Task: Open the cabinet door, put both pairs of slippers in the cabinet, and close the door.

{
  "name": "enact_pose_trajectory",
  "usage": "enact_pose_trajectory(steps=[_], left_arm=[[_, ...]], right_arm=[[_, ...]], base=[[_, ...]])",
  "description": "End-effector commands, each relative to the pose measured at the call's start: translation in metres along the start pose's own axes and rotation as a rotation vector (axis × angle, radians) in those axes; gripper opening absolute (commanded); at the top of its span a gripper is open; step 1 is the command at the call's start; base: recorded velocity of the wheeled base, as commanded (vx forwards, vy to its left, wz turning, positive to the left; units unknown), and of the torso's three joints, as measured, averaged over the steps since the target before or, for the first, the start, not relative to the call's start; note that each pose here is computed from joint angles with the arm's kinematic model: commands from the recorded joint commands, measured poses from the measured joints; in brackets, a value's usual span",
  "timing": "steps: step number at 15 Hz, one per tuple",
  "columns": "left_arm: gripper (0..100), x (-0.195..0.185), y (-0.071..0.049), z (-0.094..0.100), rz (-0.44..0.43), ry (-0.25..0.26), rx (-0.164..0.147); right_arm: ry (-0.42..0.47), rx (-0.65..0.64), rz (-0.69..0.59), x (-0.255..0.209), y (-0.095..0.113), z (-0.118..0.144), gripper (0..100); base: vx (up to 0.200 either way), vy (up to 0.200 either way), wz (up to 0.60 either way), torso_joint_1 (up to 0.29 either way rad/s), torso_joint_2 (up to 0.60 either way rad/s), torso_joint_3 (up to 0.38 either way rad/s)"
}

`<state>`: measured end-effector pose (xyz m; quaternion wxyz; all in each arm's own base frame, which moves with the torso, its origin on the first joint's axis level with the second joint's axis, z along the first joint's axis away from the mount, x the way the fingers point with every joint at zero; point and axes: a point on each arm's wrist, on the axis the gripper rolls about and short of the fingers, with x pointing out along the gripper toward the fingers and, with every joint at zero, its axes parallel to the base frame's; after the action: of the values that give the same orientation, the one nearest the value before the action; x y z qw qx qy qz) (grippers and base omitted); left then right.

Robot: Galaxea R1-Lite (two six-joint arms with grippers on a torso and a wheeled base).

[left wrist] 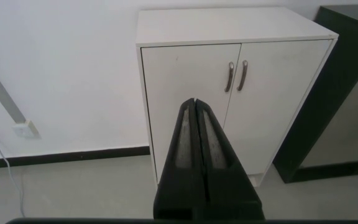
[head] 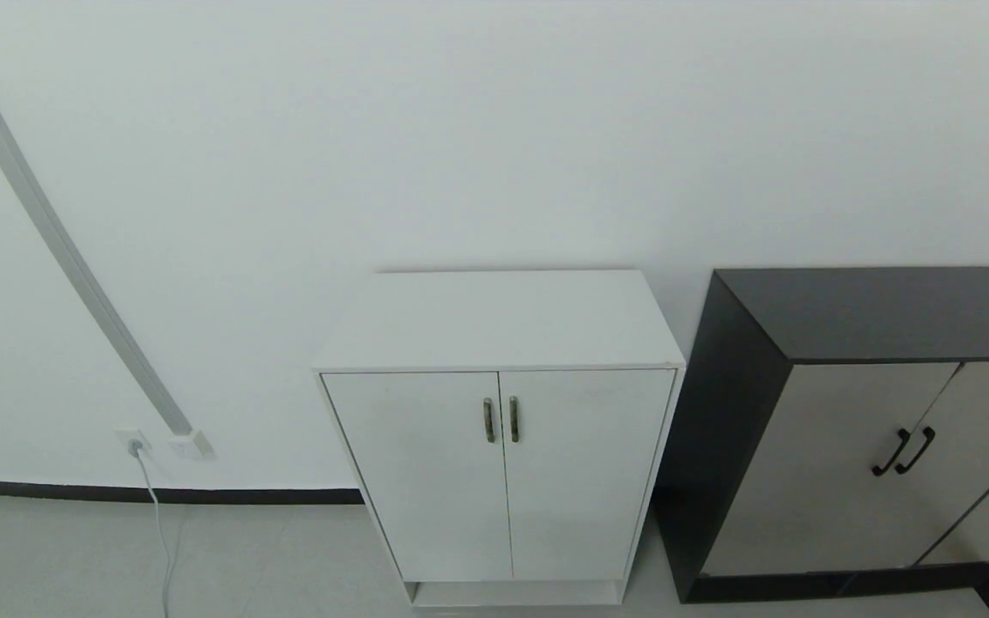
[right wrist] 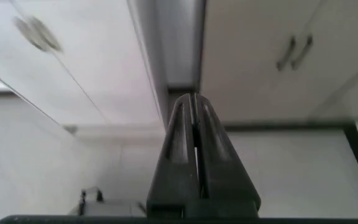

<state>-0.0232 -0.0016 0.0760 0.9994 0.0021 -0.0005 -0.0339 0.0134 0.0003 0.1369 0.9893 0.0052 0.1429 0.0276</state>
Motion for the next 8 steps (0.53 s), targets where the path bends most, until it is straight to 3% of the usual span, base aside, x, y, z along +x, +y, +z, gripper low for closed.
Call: enact_pose_trajectory(steps=[1,3,8], left_arm=[[0,0.0,0.0,0.0,0.0,0.001,0.0],[0,0.0,0.0,0.0,0.0,0.001,0.0],[0,0.0,0.0,0.0,0.0,0.001,0.0]], right_arm=[[-0.085,0.003,0.054,-0.017,-0.001,-0.024,0],[-0.06,0.001,0.11,-0.013,0.0,-0.041,0],[-0.048,0.001,0.111,-0.012,0.0,-0.042,0]], base=[[0.0,0.0,0.0,0.0,0.0,0.0],[0.0,0.0,0.0,0.0,0.0,0.0],[0.0,0.0,0.0,0.0,0.0,0.0]])
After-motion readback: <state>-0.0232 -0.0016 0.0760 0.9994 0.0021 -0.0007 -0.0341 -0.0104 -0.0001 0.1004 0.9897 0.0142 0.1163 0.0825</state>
